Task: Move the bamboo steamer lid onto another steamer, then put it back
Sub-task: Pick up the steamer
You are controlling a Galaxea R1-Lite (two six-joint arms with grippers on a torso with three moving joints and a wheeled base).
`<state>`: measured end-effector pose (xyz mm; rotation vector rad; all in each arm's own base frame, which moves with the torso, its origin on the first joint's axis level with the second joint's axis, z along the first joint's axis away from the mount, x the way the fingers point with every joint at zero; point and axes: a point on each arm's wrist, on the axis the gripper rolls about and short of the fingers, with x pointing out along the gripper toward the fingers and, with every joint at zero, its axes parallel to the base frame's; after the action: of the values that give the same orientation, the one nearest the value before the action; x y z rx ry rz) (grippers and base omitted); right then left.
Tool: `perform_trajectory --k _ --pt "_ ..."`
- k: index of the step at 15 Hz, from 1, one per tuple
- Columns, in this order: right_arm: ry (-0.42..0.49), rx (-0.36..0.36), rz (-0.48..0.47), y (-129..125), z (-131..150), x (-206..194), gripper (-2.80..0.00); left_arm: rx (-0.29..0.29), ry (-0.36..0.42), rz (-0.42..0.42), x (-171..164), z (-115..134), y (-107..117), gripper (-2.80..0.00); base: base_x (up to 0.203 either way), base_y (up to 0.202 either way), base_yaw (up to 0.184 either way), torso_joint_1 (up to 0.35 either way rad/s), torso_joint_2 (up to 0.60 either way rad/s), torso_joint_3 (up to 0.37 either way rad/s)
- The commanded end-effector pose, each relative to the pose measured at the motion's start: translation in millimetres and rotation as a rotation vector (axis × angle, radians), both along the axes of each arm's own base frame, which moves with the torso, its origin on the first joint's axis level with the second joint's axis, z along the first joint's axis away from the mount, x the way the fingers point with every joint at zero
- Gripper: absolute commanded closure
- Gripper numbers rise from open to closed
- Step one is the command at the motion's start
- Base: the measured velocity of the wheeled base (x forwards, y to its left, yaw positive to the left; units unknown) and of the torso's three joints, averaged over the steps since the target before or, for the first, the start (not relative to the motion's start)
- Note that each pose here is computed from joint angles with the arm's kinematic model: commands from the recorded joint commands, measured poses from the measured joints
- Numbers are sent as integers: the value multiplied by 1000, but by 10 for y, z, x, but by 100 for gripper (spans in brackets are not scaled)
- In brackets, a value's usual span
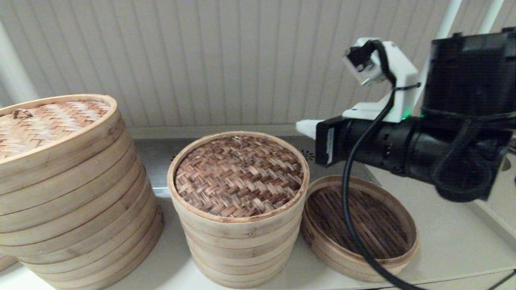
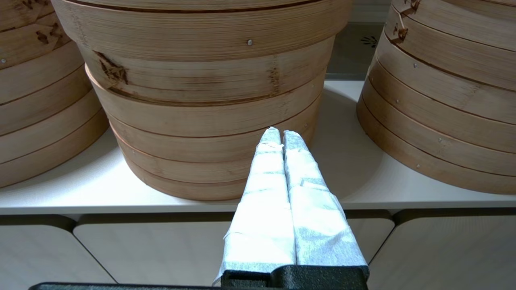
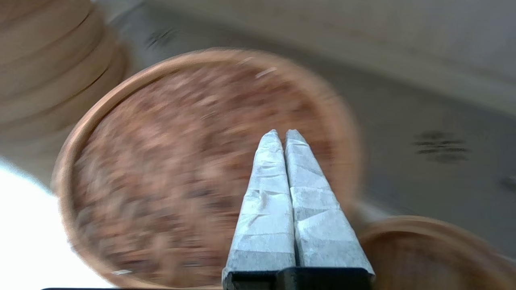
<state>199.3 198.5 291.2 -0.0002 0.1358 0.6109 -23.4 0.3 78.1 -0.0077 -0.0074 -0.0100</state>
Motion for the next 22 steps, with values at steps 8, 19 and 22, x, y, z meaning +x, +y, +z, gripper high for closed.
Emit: perform_trajectory --k 8,19,22 --pt "6 -29 113 642 -314 123 -280 0 0 1 0 0 0 0 0 0 0 0 0 0" --pt "4 -106 89 893 -554 496 -280 0 0 0 0 0 0 0 0 0 0 0 0 0" --pt "5 -107 87 890 -554 500 -280 0 0 -1 0 0 0 0 0 0 0 0 0 0"
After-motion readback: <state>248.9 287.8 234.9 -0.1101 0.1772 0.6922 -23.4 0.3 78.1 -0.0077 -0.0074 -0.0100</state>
